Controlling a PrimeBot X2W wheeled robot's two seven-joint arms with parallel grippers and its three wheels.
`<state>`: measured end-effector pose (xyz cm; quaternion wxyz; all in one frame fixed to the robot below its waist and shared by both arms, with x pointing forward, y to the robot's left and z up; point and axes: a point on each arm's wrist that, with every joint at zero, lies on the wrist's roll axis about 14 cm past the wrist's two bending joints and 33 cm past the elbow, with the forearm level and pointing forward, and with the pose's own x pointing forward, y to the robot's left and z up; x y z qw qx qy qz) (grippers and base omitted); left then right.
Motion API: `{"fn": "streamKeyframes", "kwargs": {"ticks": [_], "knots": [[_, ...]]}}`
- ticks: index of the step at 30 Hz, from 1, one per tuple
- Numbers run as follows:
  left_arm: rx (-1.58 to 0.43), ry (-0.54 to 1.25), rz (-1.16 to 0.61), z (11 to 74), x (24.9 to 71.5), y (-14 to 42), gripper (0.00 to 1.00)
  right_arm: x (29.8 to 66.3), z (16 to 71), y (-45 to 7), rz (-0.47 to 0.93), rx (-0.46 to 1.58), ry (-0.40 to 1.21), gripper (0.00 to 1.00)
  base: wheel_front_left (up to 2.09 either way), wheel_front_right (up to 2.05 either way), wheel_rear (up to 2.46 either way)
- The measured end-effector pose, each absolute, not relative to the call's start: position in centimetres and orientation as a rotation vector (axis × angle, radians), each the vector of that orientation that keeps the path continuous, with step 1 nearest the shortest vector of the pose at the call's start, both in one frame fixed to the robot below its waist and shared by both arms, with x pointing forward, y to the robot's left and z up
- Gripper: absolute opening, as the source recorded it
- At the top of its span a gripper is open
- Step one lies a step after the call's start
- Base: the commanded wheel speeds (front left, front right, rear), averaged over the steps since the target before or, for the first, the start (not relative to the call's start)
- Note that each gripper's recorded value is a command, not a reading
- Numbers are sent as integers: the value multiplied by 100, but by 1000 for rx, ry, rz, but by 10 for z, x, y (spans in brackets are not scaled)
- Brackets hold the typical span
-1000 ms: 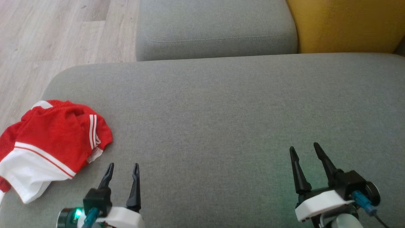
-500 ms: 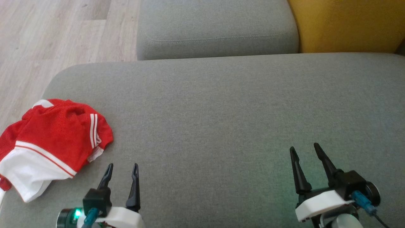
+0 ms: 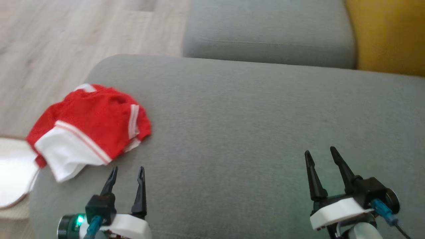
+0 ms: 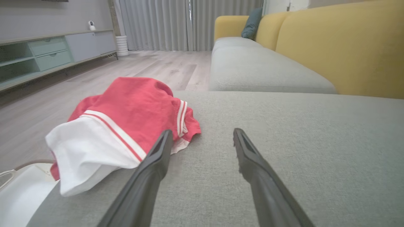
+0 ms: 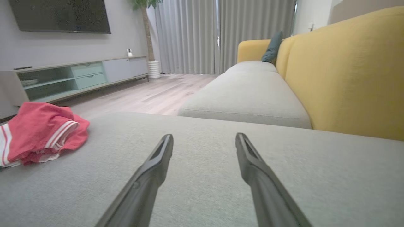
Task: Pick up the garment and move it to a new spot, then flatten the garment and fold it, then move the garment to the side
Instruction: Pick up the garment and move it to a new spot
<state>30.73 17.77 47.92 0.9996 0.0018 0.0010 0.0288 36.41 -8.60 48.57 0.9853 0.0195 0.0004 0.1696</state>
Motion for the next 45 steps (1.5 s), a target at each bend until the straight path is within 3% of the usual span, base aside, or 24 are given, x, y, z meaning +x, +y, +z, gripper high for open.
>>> {"fn": "streamKeyframes", "kwargs": {"ticks": [19, 38, 45], "knots": [[16, -58, 456, 497, 231, 278, 100, 364, 486, 51, 748, 55, 19, 100, 0, 0, 0], [84, -72, 512, 511, 224, 306, 100, 371, 477, 68, 793, 48, 41, 100, 0, 0, 0], [216, -105, 430, 548, 275, 341, 100, 383, 463, 58, 766, 17, 56, 100, 0, 0, 0]]}}
